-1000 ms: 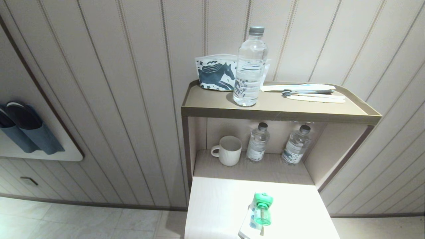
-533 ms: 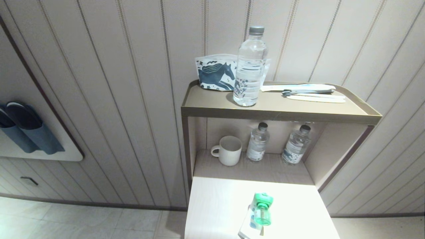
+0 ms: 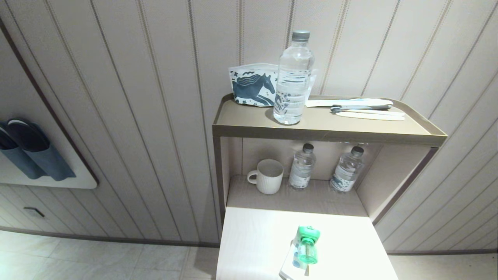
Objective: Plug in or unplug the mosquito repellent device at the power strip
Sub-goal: Hold the socket with your left hand and unplug it with your right hand
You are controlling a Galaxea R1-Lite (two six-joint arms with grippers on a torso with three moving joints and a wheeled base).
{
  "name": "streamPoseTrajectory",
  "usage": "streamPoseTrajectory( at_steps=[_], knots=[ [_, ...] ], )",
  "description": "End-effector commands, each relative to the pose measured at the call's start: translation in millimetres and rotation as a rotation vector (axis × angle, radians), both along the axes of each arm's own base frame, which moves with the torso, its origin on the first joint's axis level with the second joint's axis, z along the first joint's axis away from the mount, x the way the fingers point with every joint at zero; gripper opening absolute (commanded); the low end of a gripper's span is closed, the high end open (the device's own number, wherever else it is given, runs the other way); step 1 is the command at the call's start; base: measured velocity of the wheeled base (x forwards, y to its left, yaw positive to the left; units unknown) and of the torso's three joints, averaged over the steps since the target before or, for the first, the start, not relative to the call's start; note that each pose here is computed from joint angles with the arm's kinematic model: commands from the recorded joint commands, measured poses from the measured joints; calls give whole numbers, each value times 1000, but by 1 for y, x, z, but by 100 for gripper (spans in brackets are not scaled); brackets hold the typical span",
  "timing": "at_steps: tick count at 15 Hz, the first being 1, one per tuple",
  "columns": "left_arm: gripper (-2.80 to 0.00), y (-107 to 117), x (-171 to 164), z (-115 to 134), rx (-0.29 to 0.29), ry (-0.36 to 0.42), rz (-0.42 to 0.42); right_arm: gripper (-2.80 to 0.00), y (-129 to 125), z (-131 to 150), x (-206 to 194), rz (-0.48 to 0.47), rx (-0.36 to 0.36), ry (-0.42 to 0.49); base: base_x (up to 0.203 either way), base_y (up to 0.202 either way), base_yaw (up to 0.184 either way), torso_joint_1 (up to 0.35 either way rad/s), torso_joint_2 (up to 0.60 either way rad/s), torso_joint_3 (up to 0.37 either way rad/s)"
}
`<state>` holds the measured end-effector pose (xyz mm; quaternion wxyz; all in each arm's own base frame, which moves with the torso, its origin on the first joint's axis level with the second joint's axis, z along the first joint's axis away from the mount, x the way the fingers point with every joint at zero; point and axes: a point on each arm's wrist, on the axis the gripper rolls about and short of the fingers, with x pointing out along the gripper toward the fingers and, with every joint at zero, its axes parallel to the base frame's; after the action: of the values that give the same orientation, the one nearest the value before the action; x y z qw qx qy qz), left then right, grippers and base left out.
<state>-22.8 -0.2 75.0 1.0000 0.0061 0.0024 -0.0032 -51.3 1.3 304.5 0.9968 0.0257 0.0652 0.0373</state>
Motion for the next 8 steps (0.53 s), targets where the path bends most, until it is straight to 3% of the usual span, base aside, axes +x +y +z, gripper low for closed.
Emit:
streamPoseTrajectory(
  at_steps=[1, 3, 5, 8],
  knots=[
    [-280, 0, 0, 0, 0, 0, 0, -280, 1, 37, 63, 39, 35, 259, 0, 0, 0, 0, 0, 0],
    [-280, 0, 0, 0, 0, 0, 0, -280, 5, 57, 105, 122, 93, 541, 0, 0, 0, 0, 0, 0],
    [-280, 0, 0, 0, 0, 0, 0, -280, 19, 59, 155, 239, 131, 786, 0, 0, 0, 0, 0, 0],
    [-280, 0, 0, 0, 0, 0, 0, -280, 64, 37, 203, 418, 84, 1092, 0, 0, 0, 0, 0, 0]
  ],
)
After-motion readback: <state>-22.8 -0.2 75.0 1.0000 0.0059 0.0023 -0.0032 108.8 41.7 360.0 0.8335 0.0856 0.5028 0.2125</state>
